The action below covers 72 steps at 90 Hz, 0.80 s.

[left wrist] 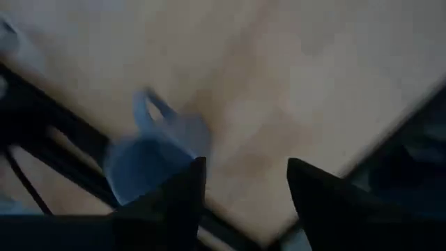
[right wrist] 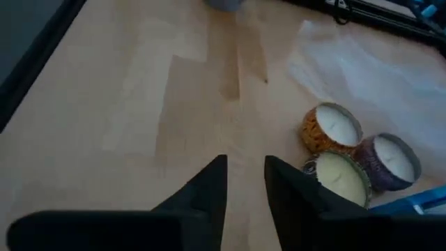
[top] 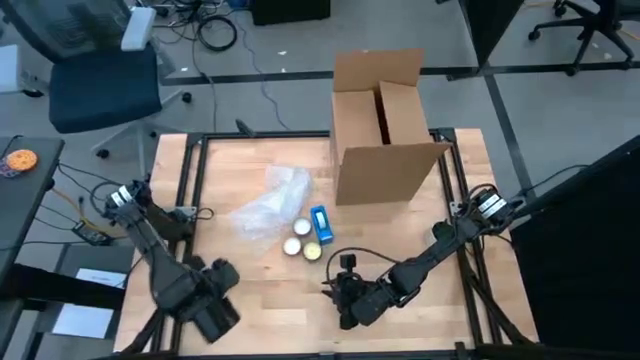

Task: Wrap mug
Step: Wrap the purple mug with the transparent bubble wrap

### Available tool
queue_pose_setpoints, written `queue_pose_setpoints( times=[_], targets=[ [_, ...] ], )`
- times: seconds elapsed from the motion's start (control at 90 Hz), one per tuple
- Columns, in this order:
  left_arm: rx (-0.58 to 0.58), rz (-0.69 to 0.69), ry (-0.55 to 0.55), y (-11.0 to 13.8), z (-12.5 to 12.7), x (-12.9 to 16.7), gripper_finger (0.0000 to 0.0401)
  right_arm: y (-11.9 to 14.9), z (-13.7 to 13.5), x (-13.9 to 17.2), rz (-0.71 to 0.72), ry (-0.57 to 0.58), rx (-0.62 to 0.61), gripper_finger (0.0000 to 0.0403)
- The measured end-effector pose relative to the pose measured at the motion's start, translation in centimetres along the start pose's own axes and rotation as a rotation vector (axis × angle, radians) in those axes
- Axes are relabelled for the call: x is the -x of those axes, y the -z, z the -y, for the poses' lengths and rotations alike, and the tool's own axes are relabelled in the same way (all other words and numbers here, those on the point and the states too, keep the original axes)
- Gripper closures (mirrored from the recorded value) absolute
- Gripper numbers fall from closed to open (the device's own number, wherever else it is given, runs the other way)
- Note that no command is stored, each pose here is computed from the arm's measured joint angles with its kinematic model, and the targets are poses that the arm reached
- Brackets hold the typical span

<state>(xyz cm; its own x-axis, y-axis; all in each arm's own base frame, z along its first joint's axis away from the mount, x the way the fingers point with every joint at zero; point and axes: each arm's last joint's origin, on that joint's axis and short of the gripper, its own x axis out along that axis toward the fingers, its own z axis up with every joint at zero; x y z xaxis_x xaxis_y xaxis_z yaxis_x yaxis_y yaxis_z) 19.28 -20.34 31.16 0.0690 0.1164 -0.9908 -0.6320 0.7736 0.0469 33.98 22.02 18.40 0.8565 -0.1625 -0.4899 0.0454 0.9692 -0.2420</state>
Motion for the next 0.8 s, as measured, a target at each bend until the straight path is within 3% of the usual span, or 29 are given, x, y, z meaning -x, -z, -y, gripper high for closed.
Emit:
queue_pose_setpoints(
  times=[0.133, 0.256, 0.356, 0.5, 0.633, 0.711, 0.8],
  targets=[
    [0.008, 0.124, -0.082, -3.7, -1.0, -0.4, 0.0213, 0.0, 0.0, 0.0, 0.0, -0.002, -0.027, 0.033],
    [-0.137, 0.091, -0.104, -6.7, -1.8, -0.8, 0.0213, 0.1, -0.4, 0.3, 0.002, -0.01, -0.054, 0.033],
    [-0.16, 0.118, -0.084, -8.9, -4.1, 0.3, 0.0213, 0.1, -0.8, 0.6, 0.004, -0.023, -0.056, 0.033],
    [-0.035, 0.186, -0.065, -10.7, -10.0, 1.8, 0.0213, 0.3, -1.5, 1.2, 0.008, -0.04, -0.045, 0.033],
    [0.19, 0.225, -0.018, -9.2, -15.8, 2.2, 0.0213, 0.3, -1.9, 1.5, 0.011, -0.051, -0.038, 0.033],
    [0.326, 0.183, 0.048, -7.6, -17.5, 1.6, 0.0213, 0.4, -1.9, 1.5, 0.011, -0.052, -0.036, 0.033],
    [0.404, 0.101, 0.148, -6.2, -18.1, 0.9, 0.0213, 0.4, -1.8, 1.5, 0.01, -0.046, -0.027, 0.033]
  ],
)
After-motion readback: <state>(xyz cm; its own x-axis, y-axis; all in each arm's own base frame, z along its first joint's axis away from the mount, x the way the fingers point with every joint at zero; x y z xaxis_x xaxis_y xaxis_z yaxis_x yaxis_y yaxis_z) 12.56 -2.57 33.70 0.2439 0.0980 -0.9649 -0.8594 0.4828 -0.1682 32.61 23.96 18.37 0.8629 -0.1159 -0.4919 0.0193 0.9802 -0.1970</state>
